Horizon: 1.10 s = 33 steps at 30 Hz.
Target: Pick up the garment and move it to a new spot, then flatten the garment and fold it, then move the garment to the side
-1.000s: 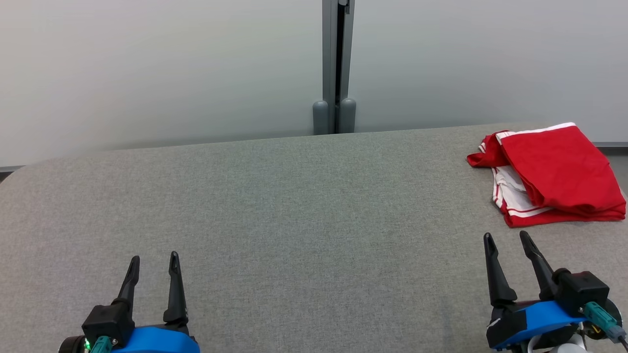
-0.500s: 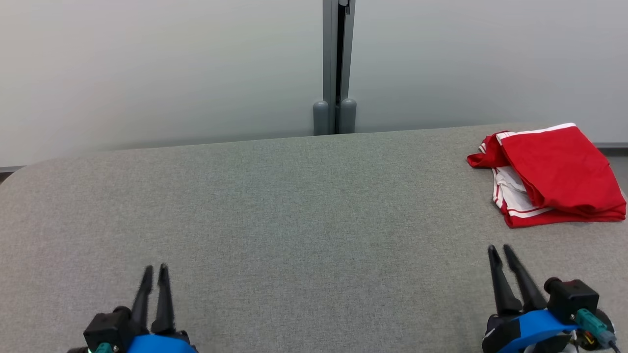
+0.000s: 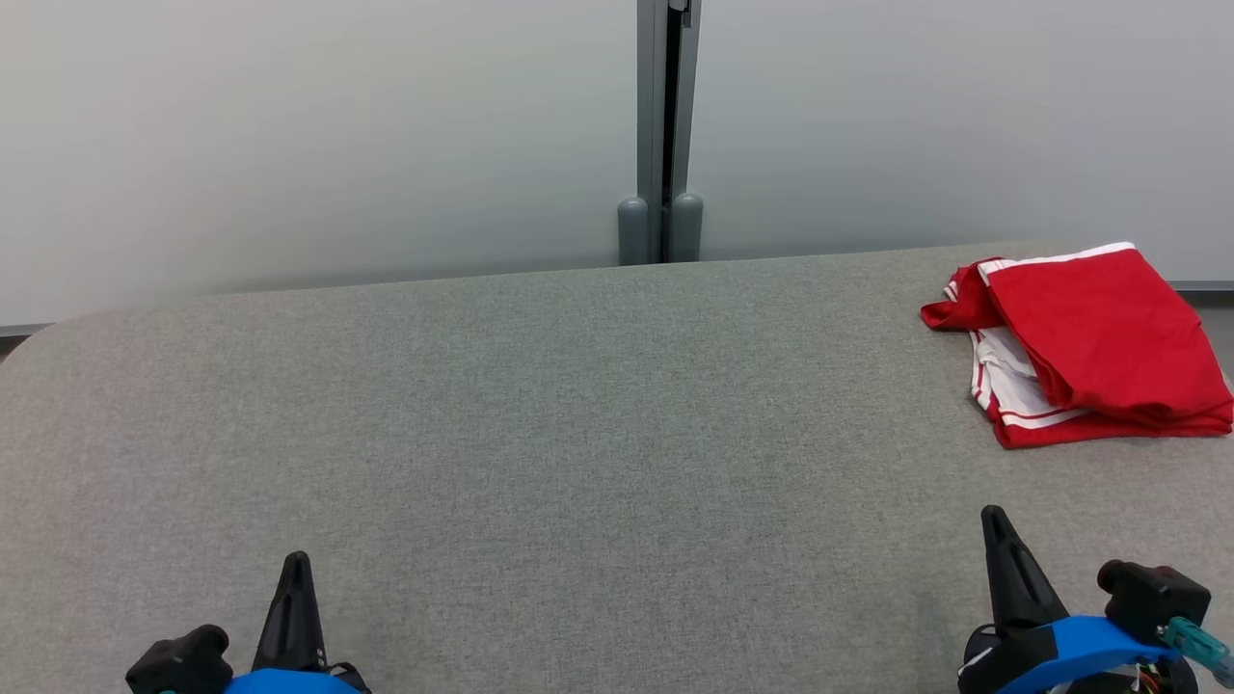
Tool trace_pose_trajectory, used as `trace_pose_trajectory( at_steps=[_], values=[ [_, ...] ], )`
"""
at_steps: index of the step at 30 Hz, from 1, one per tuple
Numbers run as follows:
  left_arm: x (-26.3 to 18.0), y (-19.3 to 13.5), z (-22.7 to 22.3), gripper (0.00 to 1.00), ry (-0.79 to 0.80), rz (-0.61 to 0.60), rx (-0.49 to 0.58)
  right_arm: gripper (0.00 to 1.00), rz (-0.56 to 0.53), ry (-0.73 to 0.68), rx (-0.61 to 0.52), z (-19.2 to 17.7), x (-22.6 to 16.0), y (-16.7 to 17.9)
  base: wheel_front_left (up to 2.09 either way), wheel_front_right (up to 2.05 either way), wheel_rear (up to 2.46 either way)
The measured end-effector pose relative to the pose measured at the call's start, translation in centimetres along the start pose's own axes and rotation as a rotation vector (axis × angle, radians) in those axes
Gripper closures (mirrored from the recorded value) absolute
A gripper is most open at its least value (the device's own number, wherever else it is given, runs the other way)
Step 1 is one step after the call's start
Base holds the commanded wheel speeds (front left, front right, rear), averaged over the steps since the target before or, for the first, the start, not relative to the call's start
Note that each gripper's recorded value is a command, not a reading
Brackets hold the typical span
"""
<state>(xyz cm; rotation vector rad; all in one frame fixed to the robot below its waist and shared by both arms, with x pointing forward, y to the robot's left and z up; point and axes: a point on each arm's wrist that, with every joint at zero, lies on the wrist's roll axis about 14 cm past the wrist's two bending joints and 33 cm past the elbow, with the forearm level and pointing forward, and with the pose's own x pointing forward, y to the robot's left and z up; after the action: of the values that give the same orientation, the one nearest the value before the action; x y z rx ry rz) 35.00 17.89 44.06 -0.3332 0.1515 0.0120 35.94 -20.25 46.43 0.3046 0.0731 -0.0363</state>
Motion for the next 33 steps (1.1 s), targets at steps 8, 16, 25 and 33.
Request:
trace_pose_trajectory(
  at_steps=[8,16,25,33],
  values=[
    [0.3,0.2,0.6,1.00,-0.008,0.020,-0.138,1.00,-0.021,0.000,0.139,0.3,0.2,-0.2,0.00,0.00,0.00],
    [0.6,0.4,1.0,1.00,-0.010,0.032,-0.266,1.00,-0.036,-0.001,0.267,0.5,0.3,-0.4,0.00,0.00,0.00],
    [1.0,0.5,1.6,1.00,-0.019,0.037,-0.397,1.00,-0.046,-0.004,0.400,0.8,0.6,-0.4,0.00,0.00,0.00],
    [1.3,0.4,2.3,1.00,-0.029,0.033,-0.503,1.00,-0.049,-0.003,0.510,1.0,0.8,-0.4,0.00,0.00,0.00]
  ],
)
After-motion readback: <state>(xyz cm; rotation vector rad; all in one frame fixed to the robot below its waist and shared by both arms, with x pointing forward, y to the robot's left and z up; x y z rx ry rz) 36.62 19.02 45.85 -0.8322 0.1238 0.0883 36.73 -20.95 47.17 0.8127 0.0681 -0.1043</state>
